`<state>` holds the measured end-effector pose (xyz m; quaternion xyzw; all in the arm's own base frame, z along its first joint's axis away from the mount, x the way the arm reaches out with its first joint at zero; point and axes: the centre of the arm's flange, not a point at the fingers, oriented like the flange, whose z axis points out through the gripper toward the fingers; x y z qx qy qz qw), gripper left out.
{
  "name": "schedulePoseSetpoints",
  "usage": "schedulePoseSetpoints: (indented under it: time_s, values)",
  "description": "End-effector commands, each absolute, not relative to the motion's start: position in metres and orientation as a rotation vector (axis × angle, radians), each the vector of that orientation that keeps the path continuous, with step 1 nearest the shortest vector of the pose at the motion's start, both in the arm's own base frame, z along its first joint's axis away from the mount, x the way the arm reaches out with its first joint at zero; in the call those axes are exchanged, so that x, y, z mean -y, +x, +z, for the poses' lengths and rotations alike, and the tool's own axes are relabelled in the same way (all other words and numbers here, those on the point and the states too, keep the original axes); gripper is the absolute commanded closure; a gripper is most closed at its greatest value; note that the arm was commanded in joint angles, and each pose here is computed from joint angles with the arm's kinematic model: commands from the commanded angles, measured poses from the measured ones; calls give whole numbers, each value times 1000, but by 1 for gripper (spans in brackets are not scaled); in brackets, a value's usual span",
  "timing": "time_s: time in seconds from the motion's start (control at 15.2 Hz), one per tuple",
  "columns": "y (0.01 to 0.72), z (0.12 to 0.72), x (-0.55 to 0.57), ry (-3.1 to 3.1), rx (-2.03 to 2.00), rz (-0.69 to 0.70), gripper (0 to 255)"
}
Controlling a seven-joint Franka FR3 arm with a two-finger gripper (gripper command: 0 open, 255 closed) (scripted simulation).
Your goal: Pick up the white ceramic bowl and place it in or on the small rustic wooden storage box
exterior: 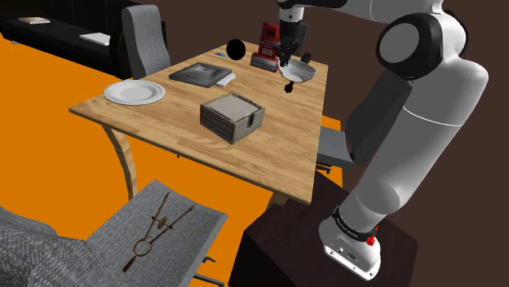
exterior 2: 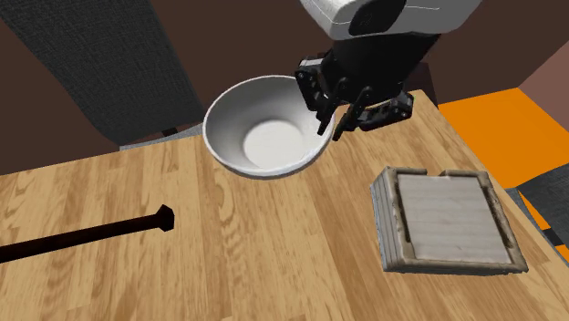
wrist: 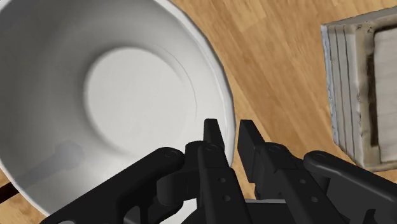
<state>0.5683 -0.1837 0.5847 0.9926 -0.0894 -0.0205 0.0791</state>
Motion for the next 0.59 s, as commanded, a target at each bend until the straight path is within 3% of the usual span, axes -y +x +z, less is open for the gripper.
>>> schedulePoseSetpoints:
  time_s: [0.0,0.53]
  values:
    - [571,587,157,2970,269,-61,255]
    - [585,596,53,2970,269,-61,255]
